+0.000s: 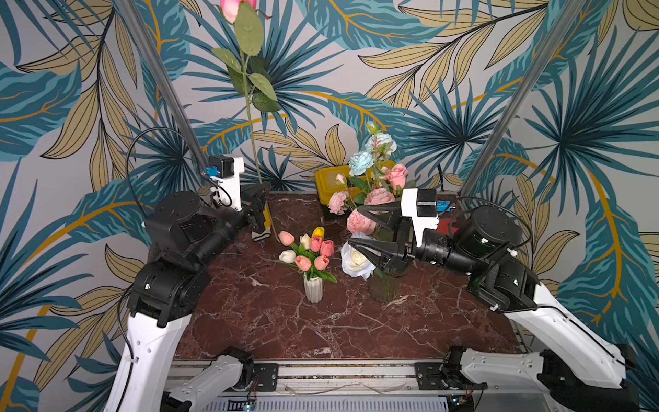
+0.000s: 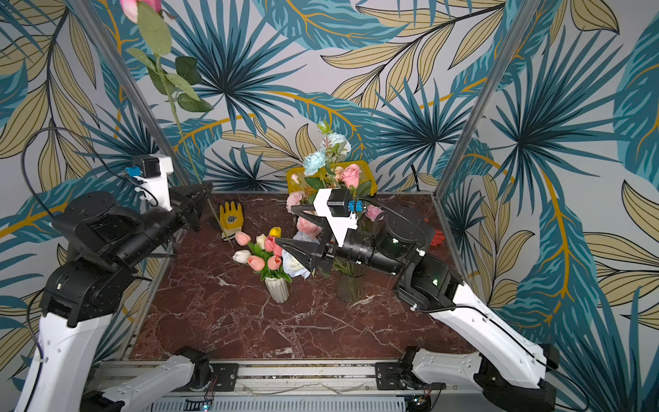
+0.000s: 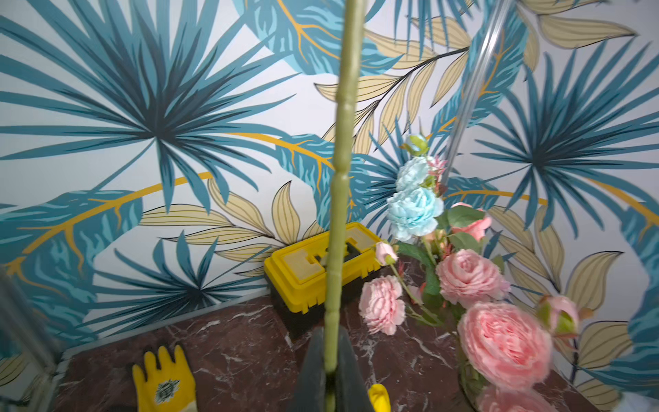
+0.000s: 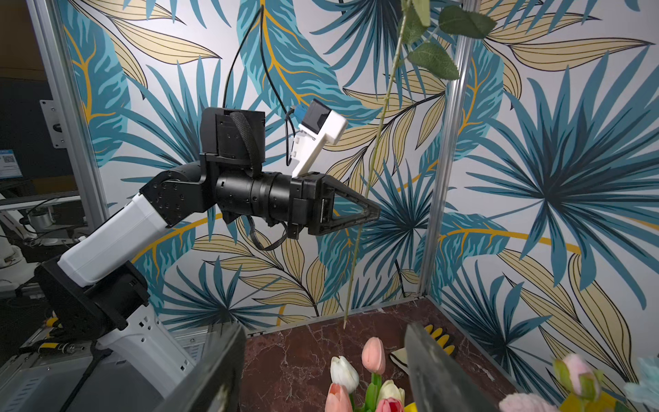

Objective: Pick out pink flowers from the vase
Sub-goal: Place the flower at the center of the board.

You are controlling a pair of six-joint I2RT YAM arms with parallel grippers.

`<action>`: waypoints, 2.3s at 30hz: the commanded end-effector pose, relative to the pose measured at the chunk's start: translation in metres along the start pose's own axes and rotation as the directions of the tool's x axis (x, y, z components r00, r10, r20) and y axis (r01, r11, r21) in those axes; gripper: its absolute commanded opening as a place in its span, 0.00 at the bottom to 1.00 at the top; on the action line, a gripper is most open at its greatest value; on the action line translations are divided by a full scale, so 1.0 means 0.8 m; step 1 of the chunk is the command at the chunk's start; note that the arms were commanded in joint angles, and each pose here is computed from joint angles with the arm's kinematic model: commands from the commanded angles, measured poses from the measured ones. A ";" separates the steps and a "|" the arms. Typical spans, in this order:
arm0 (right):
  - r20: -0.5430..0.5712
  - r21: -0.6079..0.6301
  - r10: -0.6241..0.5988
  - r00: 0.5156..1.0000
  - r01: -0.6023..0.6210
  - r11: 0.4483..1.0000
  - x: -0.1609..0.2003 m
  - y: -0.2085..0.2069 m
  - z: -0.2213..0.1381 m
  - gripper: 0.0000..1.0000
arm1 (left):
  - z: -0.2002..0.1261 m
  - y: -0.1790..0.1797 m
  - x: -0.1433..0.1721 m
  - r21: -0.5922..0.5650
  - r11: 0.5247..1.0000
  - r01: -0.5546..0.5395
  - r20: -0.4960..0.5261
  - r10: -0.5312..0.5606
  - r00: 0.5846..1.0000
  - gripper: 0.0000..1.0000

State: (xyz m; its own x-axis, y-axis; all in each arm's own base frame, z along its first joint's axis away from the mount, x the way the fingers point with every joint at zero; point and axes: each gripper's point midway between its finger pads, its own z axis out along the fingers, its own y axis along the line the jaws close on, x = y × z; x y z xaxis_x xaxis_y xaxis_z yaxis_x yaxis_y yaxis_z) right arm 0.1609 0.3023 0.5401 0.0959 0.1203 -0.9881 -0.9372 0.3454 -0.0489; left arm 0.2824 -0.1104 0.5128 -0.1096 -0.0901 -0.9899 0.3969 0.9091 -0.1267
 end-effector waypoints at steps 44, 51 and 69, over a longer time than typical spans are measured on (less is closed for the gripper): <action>-0.167 0.290 0.178 0.970 -0.124 0.949 0.043 -0.043 -0.055 0.72 | 0.086 0.156 0.595 -0.448 0.863 0.234 -0.837 -0.497 0.229 0.00; -0.150 0.279 0.164 0.975 -0.117 0.953 0.047 -0.041 -0.054 0.74 | 0.065 0.163 0.602 -0.470 0.866 0.168 -0.843 -0.497 0.206 0.07; -0.147 0.313 0.147 0.978 -0.095 0.945 0.040 -0.042 -0.084 0.74 | 0.060 0.185 0.564 -0.488 0.871 0.047 -0.818 -0.476 0.322 0.35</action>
State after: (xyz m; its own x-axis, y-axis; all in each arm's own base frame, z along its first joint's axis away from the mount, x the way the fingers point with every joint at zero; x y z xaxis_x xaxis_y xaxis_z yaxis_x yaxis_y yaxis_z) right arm 0.1750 0.2395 0.5014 -0.0986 0.0468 -0.9940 -0.7995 0.5910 0.1071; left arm 0.3414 -0.0445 0.0355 -0.9757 -0.1363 -0.1714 -0.1047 0.9778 -0.1817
